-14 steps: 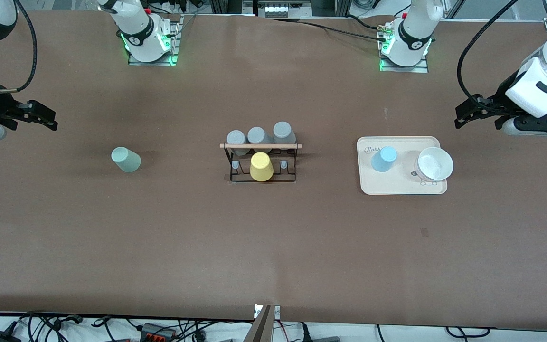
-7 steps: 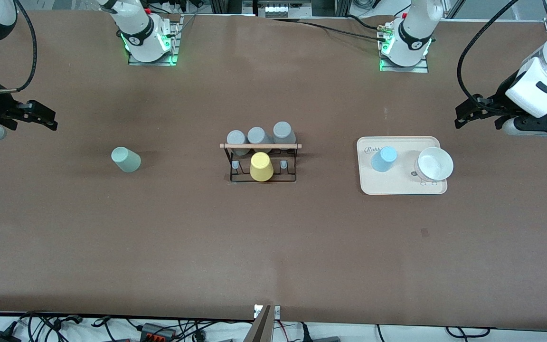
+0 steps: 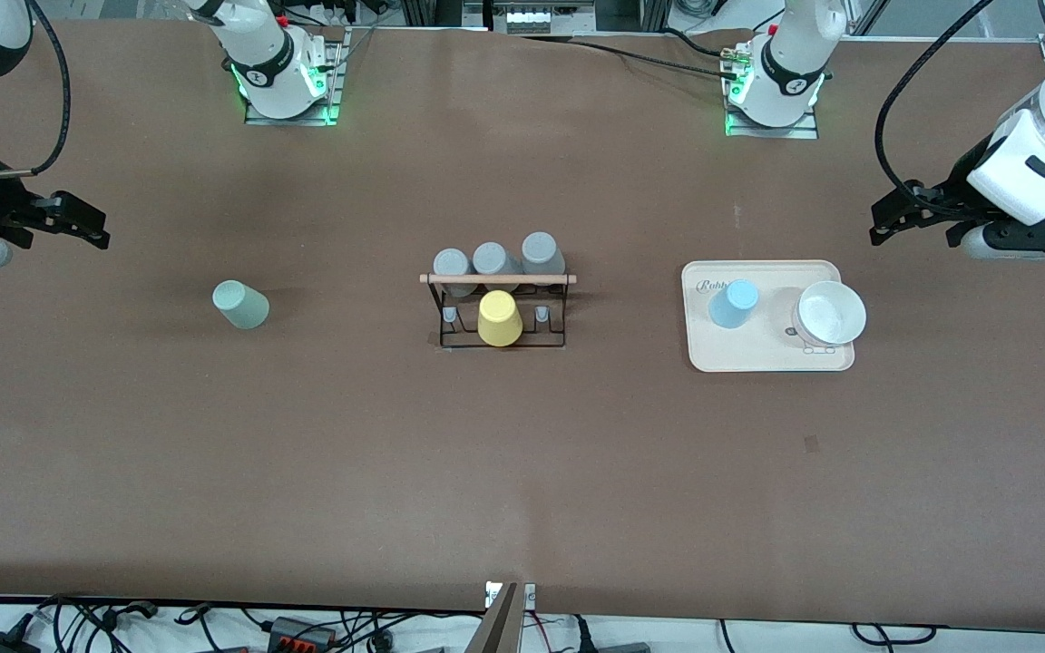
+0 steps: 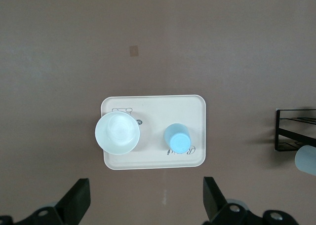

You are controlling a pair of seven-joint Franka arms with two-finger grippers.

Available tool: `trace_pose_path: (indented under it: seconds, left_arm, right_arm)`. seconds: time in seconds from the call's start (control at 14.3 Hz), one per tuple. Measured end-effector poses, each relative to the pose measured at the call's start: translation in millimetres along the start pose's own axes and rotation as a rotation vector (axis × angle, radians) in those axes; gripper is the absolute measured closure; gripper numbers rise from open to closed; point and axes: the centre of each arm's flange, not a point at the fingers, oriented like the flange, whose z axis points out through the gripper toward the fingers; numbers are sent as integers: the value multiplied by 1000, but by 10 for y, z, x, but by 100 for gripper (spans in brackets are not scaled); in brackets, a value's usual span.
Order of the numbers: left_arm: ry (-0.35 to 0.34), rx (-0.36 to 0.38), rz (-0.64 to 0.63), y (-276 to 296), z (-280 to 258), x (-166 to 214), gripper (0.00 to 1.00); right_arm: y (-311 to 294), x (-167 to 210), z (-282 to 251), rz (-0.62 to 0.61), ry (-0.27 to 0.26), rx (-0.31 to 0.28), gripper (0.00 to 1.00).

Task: Hang scattered cups on rack with three cups

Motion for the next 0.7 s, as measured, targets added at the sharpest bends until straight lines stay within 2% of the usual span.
trace_pose_path:
  seconds: [0.7]
  left_arm:
    - [-2,0,-6,-38,12,11,0]
  right_arm:
    - [2,1,0,0,0,0,0]
